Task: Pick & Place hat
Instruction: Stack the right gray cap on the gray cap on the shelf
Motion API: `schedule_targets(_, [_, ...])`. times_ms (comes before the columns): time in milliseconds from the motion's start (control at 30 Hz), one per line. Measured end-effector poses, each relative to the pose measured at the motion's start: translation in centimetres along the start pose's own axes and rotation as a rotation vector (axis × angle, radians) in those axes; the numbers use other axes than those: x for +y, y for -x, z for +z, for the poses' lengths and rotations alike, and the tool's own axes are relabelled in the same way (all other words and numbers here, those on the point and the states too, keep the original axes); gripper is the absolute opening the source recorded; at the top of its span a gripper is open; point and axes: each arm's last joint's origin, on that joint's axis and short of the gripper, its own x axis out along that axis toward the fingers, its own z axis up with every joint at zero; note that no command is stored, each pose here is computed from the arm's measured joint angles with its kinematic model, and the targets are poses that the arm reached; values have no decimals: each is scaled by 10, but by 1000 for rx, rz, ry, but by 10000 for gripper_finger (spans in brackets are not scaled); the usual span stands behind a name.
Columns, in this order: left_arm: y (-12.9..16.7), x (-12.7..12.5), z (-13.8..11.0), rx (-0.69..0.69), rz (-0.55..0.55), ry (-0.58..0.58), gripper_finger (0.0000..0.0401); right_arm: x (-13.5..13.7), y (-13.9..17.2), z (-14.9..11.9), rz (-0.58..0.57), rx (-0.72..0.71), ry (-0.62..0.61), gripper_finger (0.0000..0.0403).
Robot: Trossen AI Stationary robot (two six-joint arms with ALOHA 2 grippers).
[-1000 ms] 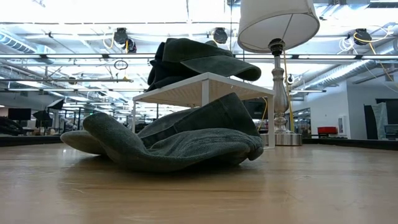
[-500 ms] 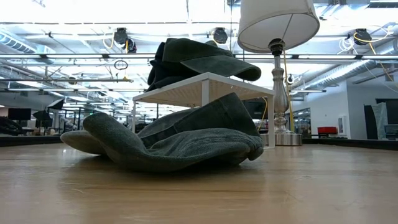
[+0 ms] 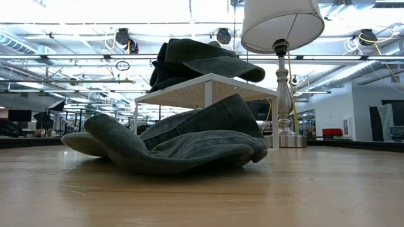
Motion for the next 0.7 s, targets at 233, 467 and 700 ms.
schedule_targets(233, [0,0,1,-26,29,-17,269,-2,2,3,-1,-11,2,6])
schedule_targets(467, [0,0,2,-38,26,13,263,-5,1,5,-19,-23,-4,6])
schedule_targets(700, [0,0,2,-40,26,24,153,-6,1,6,-41,-41,-8,6])
